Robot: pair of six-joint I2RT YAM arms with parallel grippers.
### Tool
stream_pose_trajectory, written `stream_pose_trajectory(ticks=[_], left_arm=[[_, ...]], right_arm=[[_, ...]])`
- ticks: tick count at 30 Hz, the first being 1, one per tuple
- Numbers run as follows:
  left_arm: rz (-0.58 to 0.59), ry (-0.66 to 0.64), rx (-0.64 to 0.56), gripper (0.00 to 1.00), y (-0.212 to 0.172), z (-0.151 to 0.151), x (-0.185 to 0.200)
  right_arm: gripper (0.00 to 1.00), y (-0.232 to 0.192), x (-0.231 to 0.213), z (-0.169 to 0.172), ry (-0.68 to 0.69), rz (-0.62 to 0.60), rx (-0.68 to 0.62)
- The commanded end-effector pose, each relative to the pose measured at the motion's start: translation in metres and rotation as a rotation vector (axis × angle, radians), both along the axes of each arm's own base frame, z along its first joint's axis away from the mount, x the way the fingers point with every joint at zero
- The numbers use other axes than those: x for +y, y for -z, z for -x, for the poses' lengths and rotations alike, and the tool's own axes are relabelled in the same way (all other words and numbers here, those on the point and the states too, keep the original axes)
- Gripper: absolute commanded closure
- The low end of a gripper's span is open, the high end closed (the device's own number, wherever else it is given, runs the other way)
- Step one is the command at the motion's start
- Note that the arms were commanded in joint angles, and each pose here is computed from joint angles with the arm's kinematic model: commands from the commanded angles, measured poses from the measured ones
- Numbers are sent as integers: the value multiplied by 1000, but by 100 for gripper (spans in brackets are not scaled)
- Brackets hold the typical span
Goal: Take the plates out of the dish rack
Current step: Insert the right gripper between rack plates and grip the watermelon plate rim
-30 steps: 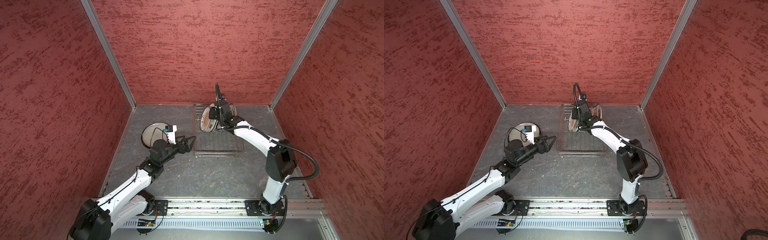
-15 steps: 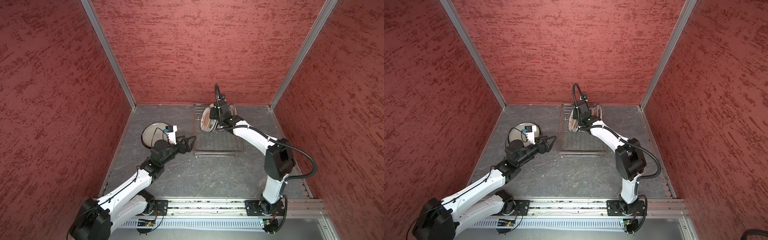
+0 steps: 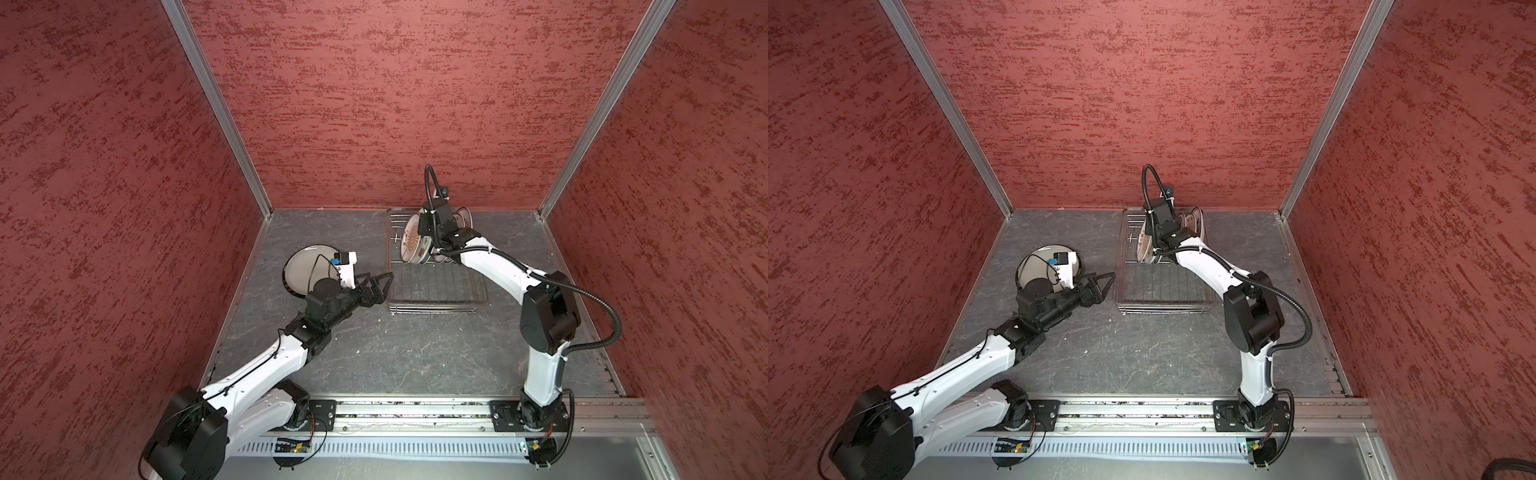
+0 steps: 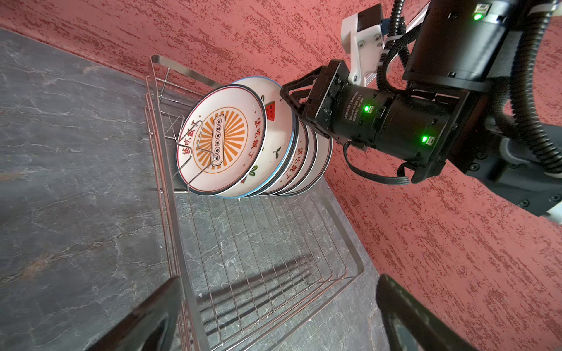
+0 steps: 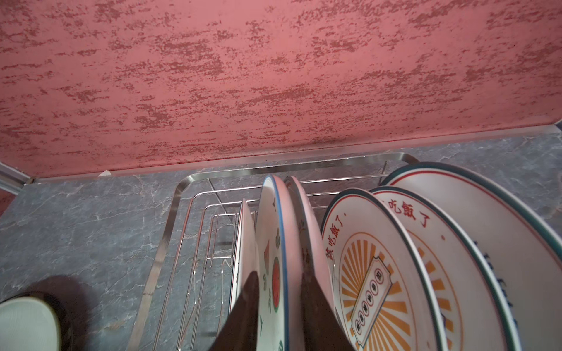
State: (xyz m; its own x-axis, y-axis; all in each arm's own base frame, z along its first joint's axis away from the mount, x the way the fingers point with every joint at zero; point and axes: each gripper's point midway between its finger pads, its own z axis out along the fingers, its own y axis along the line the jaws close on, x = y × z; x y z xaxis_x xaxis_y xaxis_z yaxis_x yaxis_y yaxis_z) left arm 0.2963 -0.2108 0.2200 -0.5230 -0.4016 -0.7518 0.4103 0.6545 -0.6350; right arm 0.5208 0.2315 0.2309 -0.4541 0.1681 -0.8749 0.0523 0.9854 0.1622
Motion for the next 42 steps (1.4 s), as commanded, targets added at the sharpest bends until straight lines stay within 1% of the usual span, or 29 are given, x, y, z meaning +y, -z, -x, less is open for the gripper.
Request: stream_pose_trajectory(ticks=[1,5,10,13,20,25,31,40,42], left_arm=[[8,-11,-37,0,-14,-7,-3],[-9,-11,-18,1,-8,-10,-5],[-7,-13,-15,1,-7,-11,-5],[-5,-13,-16,0,-8,-12,-5],[-2,-16,-7,1,-5,-13,-6],[-1,-17,-2,1,-4,-13,-6],[-5,-26,0,1,-2,-14,-5],[-6,-30,1,0,0,-14,-4],[-7,-25,0,1,0,-12,-4]], right_arm=[[75,8,0,-2,58,52,13],[75,8,4,-1,101,116,10],[76,9,3,1,146,167,7],[79,10,6,3,140,165,2],[80,13,11,3,141,180,3],[78,22,12,1,156,215,21],[73,23,14,1,151,205,24],[72,31,16,-3,158,217,38],[75,33,16,-4,161,217,38]])
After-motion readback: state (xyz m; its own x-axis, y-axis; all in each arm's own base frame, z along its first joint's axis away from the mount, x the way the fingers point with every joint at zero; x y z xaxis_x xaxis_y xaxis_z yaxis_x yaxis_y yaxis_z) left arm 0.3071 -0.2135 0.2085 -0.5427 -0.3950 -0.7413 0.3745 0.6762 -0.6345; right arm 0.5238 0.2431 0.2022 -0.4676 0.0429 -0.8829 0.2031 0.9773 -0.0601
